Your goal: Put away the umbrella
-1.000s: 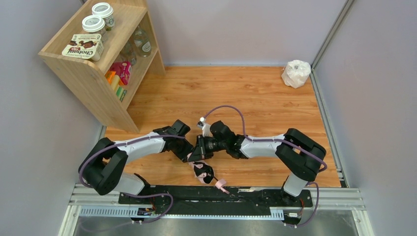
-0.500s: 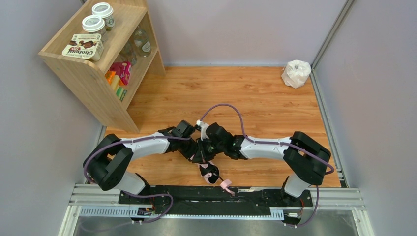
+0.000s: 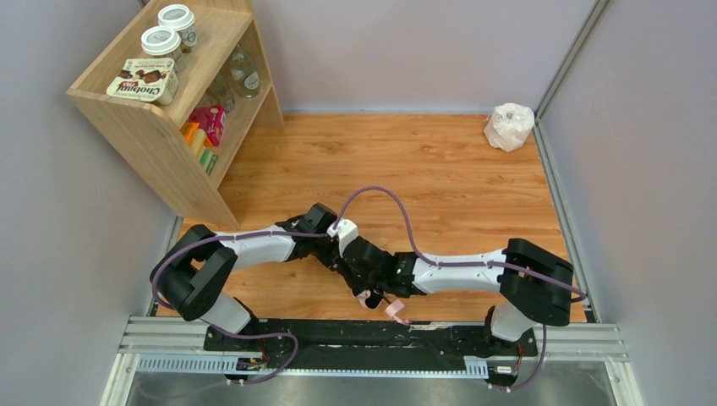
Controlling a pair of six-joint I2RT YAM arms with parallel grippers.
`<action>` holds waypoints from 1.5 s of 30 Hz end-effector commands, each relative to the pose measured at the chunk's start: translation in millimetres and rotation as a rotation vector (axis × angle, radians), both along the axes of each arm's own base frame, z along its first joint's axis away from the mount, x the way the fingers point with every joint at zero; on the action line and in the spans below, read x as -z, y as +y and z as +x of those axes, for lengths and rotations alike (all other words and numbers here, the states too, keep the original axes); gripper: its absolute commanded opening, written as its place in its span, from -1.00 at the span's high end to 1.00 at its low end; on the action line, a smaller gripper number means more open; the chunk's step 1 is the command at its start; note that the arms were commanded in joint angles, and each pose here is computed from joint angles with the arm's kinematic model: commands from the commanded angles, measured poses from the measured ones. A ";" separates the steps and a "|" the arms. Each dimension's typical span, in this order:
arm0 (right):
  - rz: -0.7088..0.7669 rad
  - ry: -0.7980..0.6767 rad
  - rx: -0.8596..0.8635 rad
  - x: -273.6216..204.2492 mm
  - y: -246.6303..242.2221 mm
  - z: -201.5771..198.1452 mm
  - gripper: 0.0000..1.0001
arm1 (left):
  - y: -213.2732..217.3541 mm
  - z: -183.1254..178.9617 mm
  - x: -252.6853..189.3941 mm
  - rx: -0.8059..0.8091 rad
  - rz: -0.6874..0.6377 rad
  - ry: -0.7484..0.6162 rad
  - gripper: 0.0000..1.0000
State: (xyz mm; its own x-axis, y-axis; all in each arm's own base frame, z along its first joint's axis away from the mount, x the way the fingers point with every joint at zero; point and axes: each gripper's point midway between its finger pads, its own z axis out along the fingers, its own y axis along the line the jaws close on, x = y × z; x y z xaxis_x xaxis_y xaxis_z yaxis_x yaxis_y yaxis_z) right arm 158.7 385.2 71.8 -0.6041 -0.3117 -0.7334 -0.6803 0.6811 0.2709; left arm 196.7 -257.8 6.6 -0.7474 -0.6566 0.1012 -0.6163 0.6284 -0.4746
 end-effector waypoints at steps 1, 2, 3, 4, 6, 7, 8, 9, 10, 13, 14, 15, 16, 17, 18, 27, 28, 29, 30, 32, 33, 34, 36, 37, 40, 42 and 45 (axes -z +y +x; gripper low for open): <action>-0.301 -0.262 -0.050 41.4 -52.7 3.5 1.00 | 101.5 -69.5 68.8 0.043 0.466 0.258 1.00; -0.274 -0.290 -0.041 36.8 -49.8 4.8 1.00 | 100.0 -65.4 66.0 0.064 0.465 0.252 1.00; -0.269 -0.300 -0.046 34.6 -49.7 3.9 1.00 | 104.4 -66.0 64.6 0.068 0.482 0.263 1.00; -0.257 -0.302 -0.048 30.4 -47.7 3.4 1.00 | 104.0 -62.4 61.9 0.083 0.484 0.253 1.00; -0.234 -0.330 -0.044 23.8 -45.6 4.0 1.00 | 107.1 -60.5 58.2 0.078 0.486 0.246 1.00; -0.228 -0.353 -0.042 21.5 -45.2 5.0 1.00 | 104.7 -57.3 55.1 0.073 0.458 0.241 1.00; -0.234 -0.374 -0.036 22.7 -46.8 7.2 1.00 | 104.6 -55.8 52.9 0.076 0.449 0.236 1.00; -0.236 -0.390 -0.046 26.0 -48.1 7.4 1.00 | 103.7 -57.0 48.8 0.073 0.428 0.249 1.00; -0.246 -0.401 -0.052 29.4 -48.3 8.2 1.00 | 101.7 -54.3 45.7 0.080 0.420 0.244 1.00; -0.337 -0.475 -0.052 39.3 -52.1 12.7 1.00 | 102.1 -50.9 33.7 0.087 0.424 0.276 1.00; -0.360 -0.504 -0.063 40.5 -51.6 12.0 1.00 | 98.3 -51.3 30.6 0.102 0.398 0.290 1.00; -0.378 -0.530 -0.057 40.6 -51.0 11.6 1.00 | 95.8 -48.4 27.4 0.116 0.394 0.297 1.00; -0.400 -0.551 -0.047 41.5 -51.7 12.9 1.00 | 95.8 -47.9 25.9 0.137 0.397 0.303 1.00; -0.412 -0.562 -0.043 41.4 -50.3 14.0 1.00 | 96.6 -48.7 22.2 0.158 0.412 0.324 1.00; -0.439 -0.597 -0.044 41.9 -50.8 15.5 1.00 | 95.1 -49.5 21.8 0.170 0.410 0.337 1.00; -0.666 -0.641 -0.180 83.1 -39.6 -0.3 1.00 | 97.5 -45.7 2.3 0.279 0.467 0.432 1.00; -0.683 -0.630 -0.198 89.3 -38.7 -1.9 1.00 | 101.2 -47.8 0.8 0.288 0.486 0.446 1.00; -0.698 -0.609 -0.226 96.9 -37.9 -5.2 1.00 | 101.0 -44.8 -1.8 0.295 0.492 0.437 1.00; -0.718 -0.590 -0.240 104.4 -37.3 -6.3 1.00 | 101.4 -43.9 -3.5 0.298 0.498 0.439 1.00; -0.753 -0.535 -0.270 117.7 -41.8 -11.7 1.00 | 105.1 -44.0 -5.5 0.300 0.517 0.444 1.00; -0.753 -0.514 -0.254 121.2 -43.1 -10.8 1.00 | 103.8 -44.8 -6.6 0.303 0.502 0.451 1.00; -0.742 -0.464 -0.266 127.2 -44.9 -12.2 1.00 | 102.4 -44.2 -7.1 0.308 0.494 0.452 1.00; -0.718 -0.393 -0.245 134.0 -47.9 -13.6 1.00 | 101.5 -43.0 -8.5 0.311 0.490 0.452 1.00; -0.718 -0.381 -0.243 135.9 -49.1 -13.2 1.00 | 102.6 -41.9 -9.4 0.309 0.498 0.448 1.00; -0.679 -0.307 -0.226 139.0 -47.5 -10.3 1.00 | 102.4 -41.9 -10.2 0.316 0.492 0.450 1.00; -0.654 -0.267 -0.225 142.5 -47.3 -10.3 1.00 | 101.9 -42.4 -10.4 0.319 0.488 0.450 1.00; -0.646 -0.207 -0.262 148.9 -45.7 -18.8 0.99 | 105.7 -41.5 -8.6 0.314 0.502 0.458 1.00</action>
State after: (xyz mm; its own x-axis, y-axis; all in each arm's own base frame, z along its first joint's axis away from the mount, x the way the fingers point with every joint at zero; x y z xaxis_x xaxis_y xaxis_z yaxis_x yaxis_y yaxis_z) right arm 169.6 437.2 41.7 -0.1263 -0.5736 -0.8093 -0.7421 0.5960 -0.3066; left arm 205.7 -195.4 13.7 -0.8749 -0.4743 0.0976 -0.4820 0.8723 -0.0820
